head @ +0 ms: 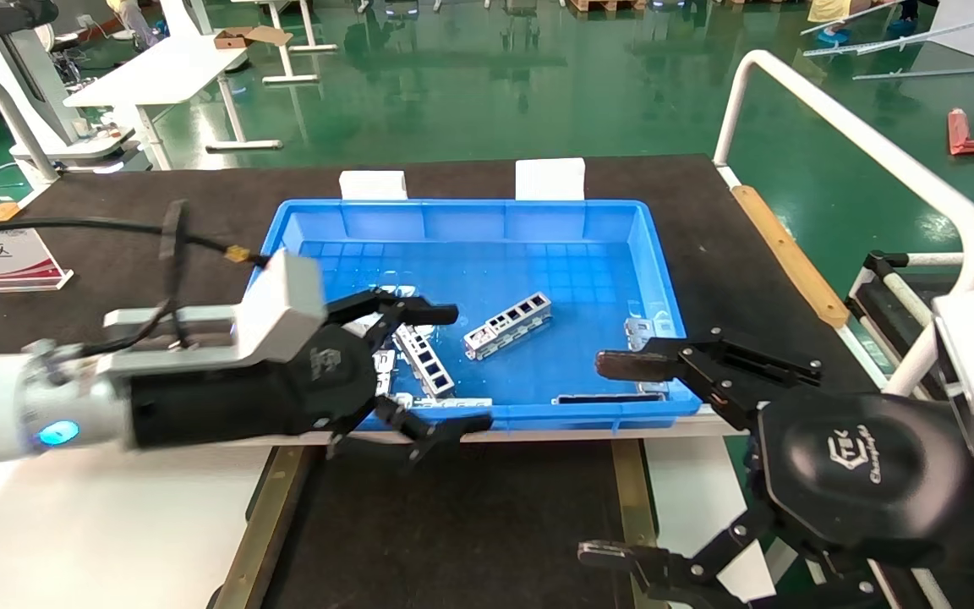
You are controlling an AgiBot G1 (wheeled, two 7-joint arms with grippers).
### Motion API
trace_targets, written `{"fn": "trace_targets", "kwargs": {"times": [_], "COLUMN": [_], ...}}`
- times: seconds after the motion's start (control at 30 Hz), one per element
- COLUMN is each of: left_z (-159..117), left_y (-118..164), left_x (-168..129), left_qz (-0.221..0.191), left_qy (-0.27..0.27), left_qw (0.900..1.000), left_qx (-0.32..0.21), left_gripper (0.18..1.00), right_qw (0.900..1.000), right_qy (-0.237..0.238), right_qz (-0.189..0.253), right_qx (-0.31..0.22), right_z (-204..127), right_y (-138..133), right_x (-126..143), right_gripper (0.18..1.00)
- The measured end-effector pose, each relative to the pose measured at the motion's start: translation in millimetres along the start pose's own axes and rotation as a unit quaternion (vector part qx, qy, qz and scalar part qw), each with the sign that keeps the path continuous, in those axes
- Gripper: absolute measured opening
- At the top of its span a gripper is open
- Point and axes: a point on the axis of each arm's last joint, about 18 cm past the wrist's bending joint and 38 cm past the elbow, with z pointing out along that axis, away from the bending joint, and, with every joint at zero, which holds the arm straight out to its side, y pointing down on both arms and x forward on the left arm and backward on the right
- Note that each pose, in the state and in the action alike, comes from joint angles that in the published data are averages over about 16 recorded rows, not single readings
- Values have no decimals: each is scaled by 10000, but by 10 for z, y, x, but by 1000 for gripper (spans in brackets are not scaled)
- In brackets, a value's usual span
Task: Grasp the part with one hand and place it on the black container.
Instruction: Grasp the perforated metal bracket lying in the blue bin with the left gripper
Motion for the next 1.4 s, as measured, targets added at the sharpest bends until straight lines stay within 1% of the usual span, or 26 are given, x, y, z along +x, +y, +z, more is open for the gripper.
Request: {"fn": "trace_targets", "kwargs": {"times": [0.27, 0.5, 0.8, 1.03, 1.4], "left_z": [403, 787, 1197, 1348, 1430], "left_y": [156, 287, 447, 588, 812], "left_x": [-357, -632, -813, -832, -780], "left_qz": [-1, -28, -92, -168, -325], "left_qy": [-365, -765, -1225, -1463, -1672], "left_qw": [9990, 9960, 9899, 9854, 9793], "left_qx": [-263, -468, -704, -859, -1095], "left_gripper": [1001, 1001, 1001, 1001, 1001], "right_qw": [10000, 10000, 10000, 10000, 10000], "right_qy": [0, 0, 0, 0, 0], "right_qz": [0, 0, 0, 0, 0], "right_qx": [0, 0, 0, 0, 0], "right_z": [0, 0, 0, 0, 0], "right_y": [0, 0, 0, 0, 0], "right_x": [0, 0, 0, 0, 0], "right_gripper": [1001, 1001, 1001, 1001, 1001]}}
